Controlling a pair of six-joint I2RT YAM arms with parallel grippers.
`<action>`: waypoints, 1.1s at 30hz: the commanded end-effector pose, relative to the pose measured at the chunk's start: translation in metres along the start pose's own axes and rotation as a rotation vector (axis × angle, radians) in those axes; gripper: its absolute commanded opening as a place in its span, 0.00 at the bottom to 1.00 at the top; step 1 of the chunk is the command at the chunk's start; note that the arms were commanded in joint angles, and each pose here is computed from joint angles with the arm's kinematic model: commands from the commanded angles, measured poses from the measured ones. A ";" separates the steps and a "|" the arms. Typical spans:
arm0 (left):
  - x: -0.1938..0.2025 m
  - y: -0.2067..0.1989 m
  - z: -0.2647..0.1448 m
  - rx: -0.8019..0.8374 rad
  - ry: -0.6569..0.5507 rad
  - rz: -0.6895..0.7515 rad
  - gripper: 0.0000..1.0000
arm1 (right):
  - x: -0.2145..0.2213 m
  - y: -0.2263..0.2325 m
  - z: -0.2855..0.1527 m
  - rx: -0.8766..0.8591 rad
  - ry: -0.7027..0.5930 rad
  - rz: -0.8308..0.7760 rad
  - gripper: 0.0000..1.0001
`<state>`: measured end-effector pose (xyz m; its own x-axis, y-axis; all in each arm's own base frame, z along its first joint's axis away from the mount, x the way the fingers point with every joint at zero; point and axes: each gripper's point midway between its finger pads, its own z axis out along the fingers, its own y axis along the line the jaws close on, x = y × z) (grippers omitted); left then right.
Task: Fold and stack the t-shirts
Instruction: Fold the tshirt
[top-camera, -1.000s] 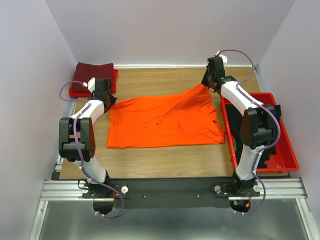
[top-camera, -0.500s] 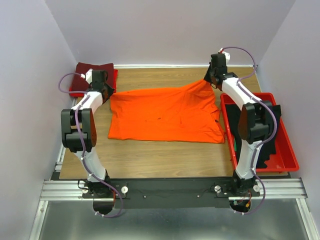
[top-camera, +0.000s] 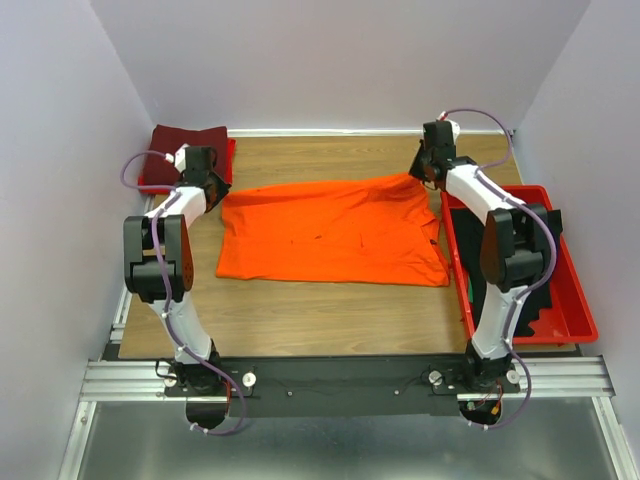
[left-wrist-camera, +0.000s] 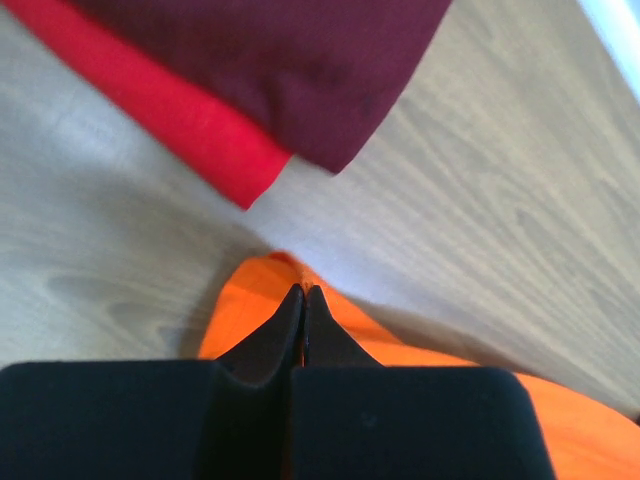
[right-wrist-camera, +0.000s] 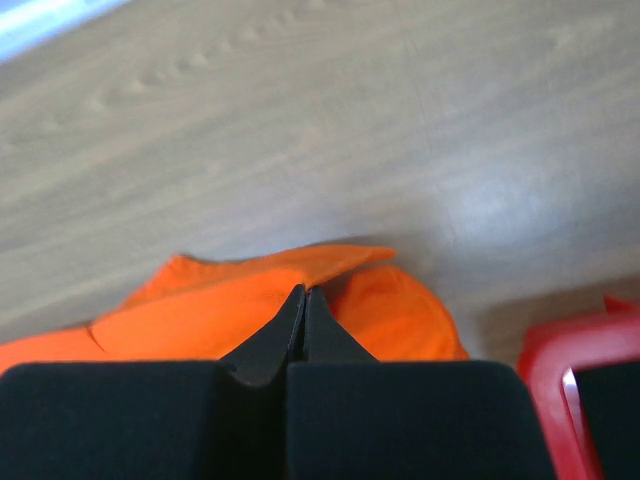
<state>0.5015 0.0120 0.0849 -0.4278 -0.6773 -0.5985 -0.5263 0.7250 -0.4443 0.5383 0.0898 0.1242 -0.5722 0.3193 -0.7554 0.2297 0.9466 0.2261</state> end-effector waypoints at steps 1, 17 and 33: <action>-0.006 0.001 -0.016 0.023 -0.020 -0.015 0.00 | 0.007 -0.010 -0.019 0.007 0.007 0.026 0.00; 0.019 0.025 -0.040 0.019 -0.011 -0.054 0.00 | 0.059 -0.040 -0.068 0.025 0.068 0.074 0.00; 0.031 0.042 -0.056 0.009 -0.019 -0.045 0.00 | 0.099 -0.053 -0.090 0.005 0.127 0.095 0.00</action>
<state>0.4278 0.0096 0.0788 -0.4145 -0.7071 -0.5729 -0.5448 0.6971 -0.4662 0.4025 0.0749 0.0870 -0.6597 0.3904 -0.6422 0.2914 0.9205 0.2602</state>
